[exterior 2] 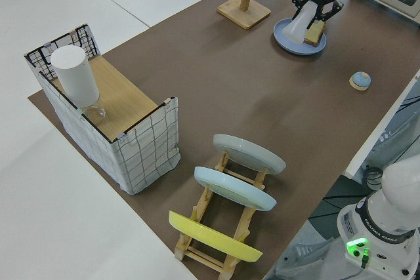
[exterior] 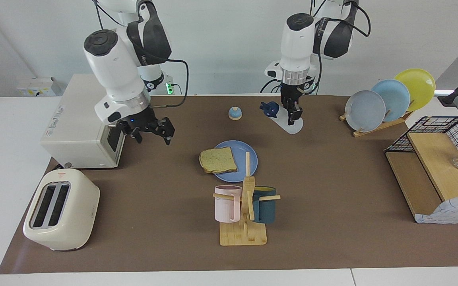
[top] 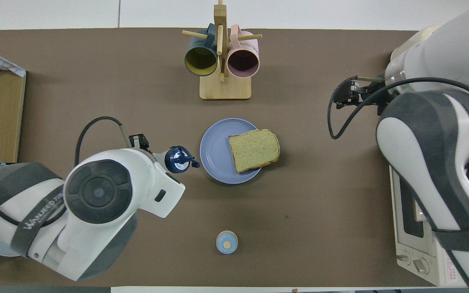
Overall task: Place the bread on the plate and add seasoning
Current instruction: 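Withdraw the right gripper while the left gripper moves the bottle over the bread, then tilt and shake the bottle over the bread with the left gripper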
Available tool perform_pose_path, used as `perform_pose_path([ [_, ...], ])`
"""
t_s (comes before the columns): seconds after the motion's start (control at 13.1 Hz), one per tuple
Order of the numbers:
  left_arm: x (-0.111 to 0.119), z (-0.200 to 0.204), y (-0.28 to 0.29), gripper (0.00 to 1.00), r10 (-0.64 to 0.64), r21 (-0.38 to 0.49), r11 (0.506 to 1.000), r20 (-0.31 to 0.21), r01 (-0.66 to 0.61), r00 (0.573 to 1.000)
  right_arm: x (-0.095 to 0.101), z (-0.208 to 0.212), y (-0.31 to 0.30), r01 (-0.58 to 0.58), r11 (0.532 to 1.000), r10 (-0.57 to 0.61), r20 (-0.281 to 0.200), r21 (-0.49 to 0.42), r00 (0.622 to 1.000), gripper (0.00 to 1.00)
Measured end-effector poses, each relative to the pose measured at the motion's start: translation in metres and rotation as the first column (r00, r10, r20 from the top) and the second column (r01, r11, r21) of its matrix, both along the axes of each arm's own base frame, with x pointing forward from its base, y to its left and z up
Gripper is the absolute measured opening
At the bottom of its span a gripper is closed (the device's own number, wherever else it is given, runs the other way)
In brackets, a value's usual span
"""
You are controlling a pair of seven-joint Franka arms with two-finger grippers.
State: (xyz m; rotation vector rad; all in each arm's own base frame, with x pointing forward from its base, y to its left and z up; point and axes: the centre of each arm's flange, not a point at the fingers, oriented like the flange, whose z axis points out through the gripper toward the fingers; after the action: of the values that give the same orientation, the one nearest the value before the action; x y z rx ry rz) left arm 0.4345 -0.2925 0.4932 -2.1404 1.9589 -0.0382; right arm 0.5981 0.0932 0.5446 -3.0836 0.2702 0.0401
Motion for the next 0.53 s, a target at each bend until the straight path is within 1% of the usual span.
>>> perform_pose_path([
  [0.15,-0.002,-0.014,-0.038,0.46,-0.008,0.09,0.996,0.028,0.006,1.0,-0.011,0.02,-0.041,0.001,1.0,-0.002,-0.041,-0.023,0.999,1.0],
  [0.31,-0.006,-0.03,-0.068,0.46,-0.023,0.197,0.98,0.05,0.012,0.998,-0.027,0.04,-0.068,-0.027,0.999,0.025,-0.063,-0.03,0.998,1.0],
  [0.38,-0.008,-0.036,-0.079,0.46,-0.029,0.254,0.967,0.063,0.012,0.998,-0.035,0.048,-0.078,-0.032,0.999,0.03,-0.074,-0.031,0.997,1.0],
  [0.53,-0.015,-0.05,-0.102,0.46,-0.072,0.382,0.924,0.079,0.037,0.994,-0.052,0.058,-0.092,-0.052,0.998,0.049,-0.085,-0.038,0.995,1.0],
])
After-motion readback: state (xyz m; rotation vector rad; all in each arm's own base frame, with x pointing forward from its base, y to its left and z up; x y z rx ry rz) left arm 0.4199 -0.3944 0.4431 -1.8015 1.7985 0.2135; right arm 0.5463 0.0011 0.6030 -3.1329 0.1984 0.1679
